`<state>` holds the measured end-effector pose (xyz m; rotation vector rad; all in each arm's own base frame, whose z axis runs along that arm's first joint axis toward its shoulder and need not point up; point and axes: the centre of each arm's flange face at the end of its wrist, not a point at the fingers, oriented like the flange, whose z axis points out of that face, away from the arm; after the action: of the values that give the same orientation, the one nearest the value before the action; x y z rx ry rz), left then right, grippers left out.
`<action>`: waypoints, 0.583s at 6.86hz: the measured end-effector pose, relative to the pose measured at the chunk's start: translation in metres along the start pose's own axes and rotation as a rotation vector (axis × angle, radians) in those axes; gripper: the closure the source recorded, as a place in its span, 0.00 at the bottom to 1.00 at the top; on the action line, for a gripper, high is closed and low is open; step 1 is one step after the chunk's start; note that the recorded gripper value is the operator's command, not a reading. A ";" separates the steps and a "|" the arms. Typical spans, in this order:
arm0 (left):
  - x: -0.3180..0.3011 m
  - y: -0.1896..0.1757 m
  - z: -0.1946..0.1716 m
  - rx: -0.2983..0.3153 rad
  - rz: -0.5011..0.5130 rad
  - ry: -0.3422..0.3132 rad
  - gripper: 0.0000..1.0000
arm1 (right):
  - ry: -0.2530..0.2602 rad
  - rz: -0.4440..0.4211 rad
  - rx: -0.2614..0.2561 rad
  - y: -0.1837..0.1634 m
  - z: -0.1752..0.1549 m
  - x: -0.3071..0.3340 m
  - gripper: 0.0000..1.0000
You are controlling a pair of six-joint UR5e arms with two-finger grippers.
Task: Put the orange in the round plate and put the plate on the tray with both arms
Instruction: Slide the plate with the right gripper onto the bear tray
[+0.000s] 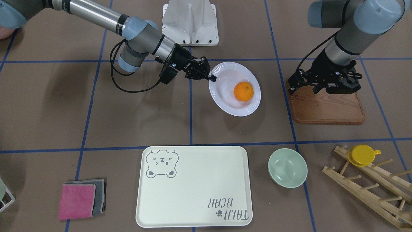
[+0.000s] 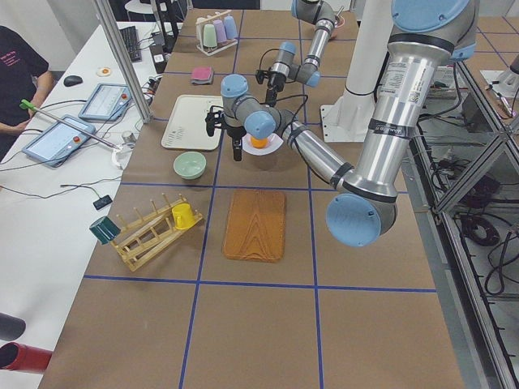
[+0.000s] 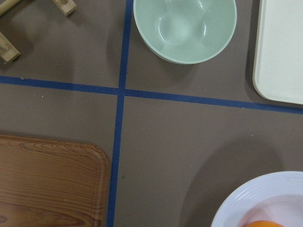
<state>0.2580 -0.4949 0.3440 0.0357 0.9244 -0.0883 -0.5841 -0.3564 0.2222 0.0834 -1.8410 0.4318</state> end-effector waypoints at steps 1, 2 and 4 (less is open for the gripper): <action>-0.016 -0.007 -0.005 0.013 0.030 -0.012 0.03 | -0.037 0.049 0.059 -0.009 -0.003 -0.005 1.00; -0.033 -0.013 -0.011 0.026 0.069 -0.026 0.03 | -0.066 0.103 0.138 -0.029 -0.006 -0.010 1.00; -0.059 -0.023 -0.017 0.042 0.129 -0.051 0.03 | -0.074 0.157 0.274 -0.087 -0.010 -0.011 1.00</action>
<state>0.2065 -0.5125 0.3811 0.1309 0.8673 0.0108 -0.5476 -0.4358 0.2365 0.1436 -1.8581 0.7988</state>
